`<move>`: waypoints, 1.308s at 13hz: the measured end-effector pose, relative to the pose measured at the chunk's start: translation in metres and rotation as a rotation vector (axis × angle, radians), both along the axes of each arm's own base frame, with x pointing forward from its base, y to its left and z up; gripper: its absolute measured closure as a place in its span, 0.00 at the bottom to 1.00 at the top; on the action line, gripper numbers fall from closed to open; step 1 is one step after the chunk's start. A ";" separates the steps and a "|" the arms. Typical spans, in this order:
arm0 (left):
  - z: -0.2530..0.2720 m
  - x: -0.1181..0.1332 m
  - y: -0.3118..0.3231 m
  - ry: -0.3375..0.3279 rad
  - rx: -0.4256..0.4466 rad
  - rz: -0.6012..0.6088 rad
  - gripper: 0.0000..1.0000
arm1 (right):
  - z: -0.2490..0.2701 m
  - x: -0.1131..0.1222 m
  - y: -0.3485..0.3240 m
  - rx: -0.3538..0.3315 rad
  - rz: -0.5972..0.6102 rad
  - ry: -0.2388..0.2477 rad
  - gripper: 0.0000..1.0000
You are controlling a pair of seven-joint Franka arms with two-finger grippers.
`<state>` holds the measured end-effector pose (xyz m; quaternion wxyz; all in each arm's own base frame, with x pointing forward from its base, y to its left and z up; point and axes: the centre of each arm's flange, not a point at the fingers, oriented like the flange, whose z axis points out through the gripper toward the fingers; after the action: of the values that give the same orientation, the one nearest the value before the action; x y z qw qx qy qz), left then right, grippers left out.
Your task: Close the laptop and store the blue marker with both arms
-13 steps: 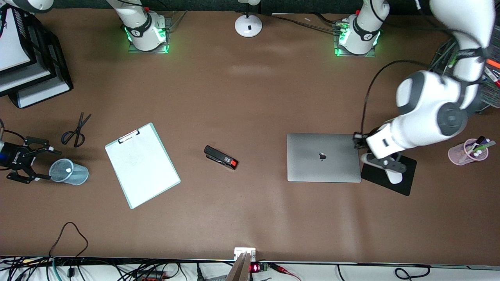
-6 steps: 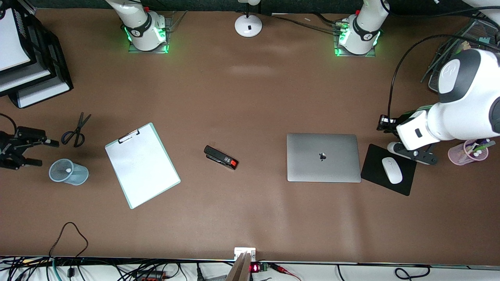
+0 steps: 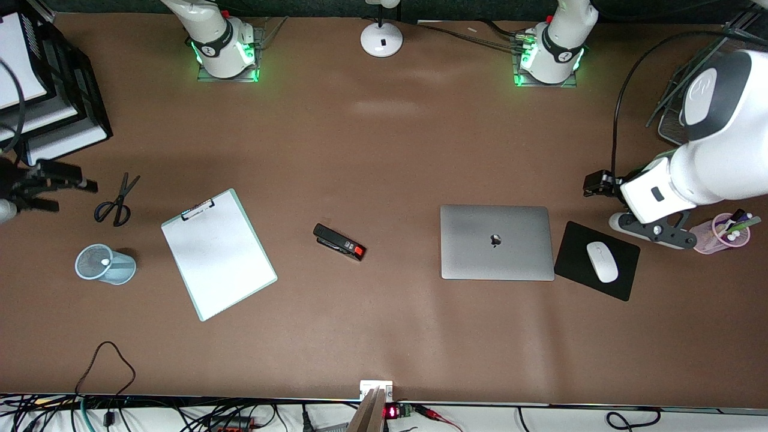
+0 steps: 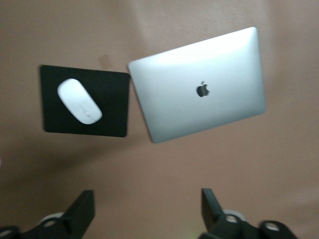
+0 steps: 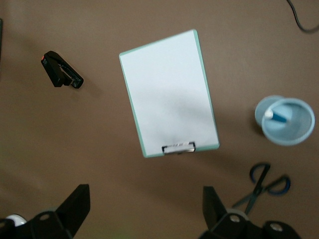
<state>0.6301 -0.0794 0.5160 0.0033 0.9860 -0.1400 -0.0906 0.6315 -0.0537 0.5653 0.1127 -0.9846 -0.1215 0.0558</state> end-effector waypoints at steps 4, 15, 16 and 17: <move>0.014 0.001 -0.005 -0.045 0.040 -0.015 0.00 | 0.024 -0.026 0.026 -0.089 -0.133 0.039 0.00; 0.042 -0.064 0.037 -0.203 0.005 0.138 0.00 | 0.073 -0.101 0.081 -0.209 -0.201 -0.113 0.00; 0.039 -0.064 0.037 -0.198 0.005 0.138 0.00 | 0.075 -0.104 0.081 -0.208 -0.202 -0.121 0.00; 0.037 -0.065 0.037 -0.193 0.006 0.138 0.00 | 0.077 -0.106 0.081 -0.208 -0.202 -0.126 0.00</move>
<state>0.5654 -0.0426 0.5527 -0.0070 0.9974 -0.0712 0.0049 0.5250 0.0270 0.6420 0.0074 -0.9997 -0.0223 -0.0055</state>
